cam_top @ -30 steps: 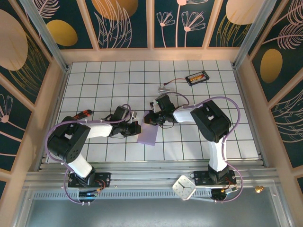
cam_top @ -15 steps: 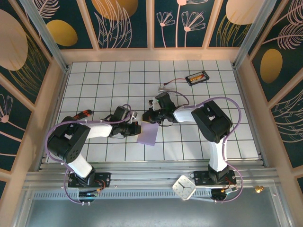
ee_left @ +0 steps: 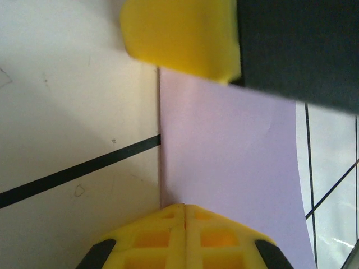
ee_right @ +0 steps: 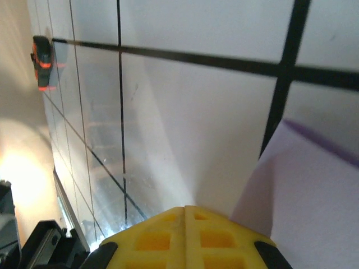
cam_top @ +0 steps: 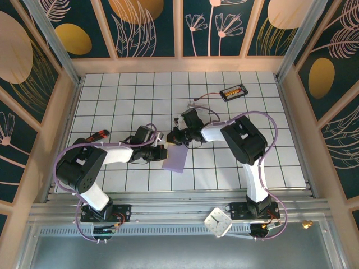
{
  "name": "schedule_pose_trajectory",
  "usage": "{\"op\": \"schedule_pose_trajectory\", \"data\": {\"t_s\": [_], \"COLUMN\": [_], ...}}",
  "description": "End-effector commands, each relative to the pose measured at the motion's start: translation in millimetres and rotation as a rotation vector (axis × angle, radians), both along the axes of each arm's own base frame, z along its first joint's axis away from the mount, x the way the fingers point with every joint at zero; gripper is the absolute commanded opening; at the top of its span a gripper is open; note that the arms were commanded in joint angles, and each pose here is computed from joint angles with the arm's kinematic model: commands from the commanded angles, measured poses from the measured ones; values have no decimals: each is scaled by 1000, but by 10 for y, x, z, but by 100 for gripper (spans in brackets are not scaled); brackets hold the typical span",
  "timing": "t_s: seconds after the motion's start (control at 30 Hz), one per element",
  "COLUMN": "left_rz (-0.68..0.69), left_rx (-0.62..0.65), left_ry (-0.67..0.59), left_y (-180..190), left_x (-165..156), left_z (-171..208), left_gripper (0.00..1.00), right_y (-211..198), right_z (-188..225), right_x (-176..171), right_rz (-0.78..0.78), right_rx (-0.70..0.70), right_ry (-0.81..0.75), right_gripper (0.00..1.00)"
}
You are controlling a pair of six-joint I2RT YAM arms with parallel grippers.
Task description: Fold a paper plane with a square sheet of paper (pick it up from the middle)
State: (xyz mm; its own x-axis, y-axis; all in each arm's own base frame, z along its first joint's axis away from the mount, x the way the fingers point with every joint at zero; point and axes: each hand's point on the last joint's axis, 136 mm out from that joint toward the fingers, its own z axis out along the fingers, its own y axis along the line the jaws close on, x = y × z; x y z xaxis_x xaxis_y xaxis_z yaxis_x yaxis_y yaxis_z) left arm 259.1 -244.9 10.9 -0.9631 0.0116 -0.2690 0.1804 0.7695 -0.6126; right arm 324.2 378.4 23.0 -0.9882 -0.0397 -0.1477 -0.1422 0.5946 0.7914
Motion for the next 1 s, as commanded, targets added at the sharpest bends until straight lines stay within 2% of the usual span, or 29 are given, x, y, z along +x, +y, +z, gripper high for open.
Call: {"op": "schedule_pose_trajectory", "data": {"t_s": [0.0, 0.37, 0.43, 0.7, 0.8, 0.97], "left_rz": [9, 26, 25, 27, 33, 36], "left_rx": [197, 208, 204, 195, 190, 188], "left_ry": [182, 214, 211, 194, 188, 186], "left_y": [416, 493, 488, 458, 448, 439], "left_x": [-461, -584, -581, -527, -500, -485], "left_z": [-485, -584, -574, -535, -513, -513], "left_gripper": [0, 0, 0, 0, 0, 0], "right_y": [-273, -427, -579, -757, -758, -627], "right_z": [-255, -353, -348, -15, 294, 662], "right_x": [223, 580, 775, 1245, 1226, 829], "right_rz": [-76, -124, -166, -196, -184, -137], "right_rx": [-121, -159, -161, -140, -101, -69], "right_ry": [-16, -28, -31, -102, -168, -253], "right_gripper": [0, 0, 0, 0, 0, 0]}}
